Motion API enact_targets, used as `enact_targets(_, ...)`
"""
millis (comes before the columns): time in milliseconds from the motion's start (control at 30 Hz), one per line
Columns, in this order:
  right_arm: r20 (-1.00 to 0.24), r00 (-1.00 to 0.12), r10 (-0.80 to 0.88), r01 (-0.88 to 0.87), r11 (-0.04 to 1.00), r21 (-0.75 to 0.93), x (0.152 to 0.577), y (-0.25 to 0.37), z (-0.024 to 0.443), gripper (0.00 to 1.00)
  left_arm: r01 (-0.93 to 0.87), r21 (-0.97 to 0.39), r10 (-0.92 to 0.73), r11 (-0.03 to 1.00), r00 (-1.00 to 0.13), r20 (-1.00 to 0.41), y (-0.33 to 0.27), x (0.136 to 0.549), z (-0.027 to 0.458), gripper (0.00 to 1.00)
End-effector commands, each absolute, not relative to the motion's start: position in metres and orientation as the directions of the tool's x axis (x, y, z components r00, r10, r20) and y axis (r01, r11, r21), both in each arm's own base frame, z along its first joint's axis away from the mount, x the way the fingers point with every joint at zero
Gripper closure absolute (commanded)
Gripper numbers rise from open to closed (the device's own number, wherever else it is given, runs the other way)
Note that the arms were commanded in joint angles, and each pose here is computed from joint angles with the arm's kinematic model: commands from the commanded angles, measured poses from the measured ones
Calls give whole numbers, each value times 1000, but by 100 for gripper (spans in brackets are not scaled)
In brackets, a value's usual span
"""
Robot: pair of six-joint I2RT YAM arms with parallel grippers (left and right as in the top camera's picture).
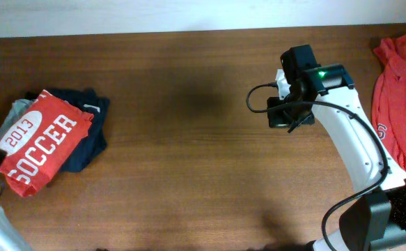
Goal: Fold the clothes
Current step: 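Lower the orange shirt onto the stack and adjust it with left gripper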
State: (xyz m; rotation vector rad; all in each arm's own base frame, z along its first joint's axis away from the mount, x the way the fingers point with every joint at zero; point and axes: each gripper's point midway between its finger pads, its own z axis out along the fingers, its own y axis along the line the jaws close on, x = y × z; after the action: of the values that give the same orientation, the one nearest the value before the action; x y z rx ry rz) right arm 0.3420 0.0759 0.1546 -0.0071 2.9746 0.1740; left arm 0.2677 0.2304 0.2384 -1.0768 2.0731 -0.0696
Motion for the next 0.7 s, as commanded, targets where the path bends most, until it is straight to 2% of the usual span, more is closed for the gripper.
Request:
enact_targets(0, -189, -982, 5, -17, 994, 112, 346, 73, 161, 96, -672, -345, -735, 655, -460, -499, 235, 292, 177, 99)
enact_targets(233, -176, -984, 4, -20, 991, 135, 344, 77, 161, 96, -716, -340, -790, 609, -512, -338, 254, 310, 84, 99)
enact_targets(367, -173, -985, 4, -19, 991, 134, 343, 77, 161, 96, -718, -356, -801, 598, -526, -285, 253, 315, 56, 99)
enact_targets(500, -167, -986, 4, -19, 991, 133, 341, 77, 160, 96, -705, -378, -800, 600, -532, -277, 250, 319, 53, 99)
enact_targets(667, -160, -987, 4, -18, 991, 132, 340, 77, 160, 96, -578, -543, -785, 609, -540, -305, 229, 342, 102, 99)
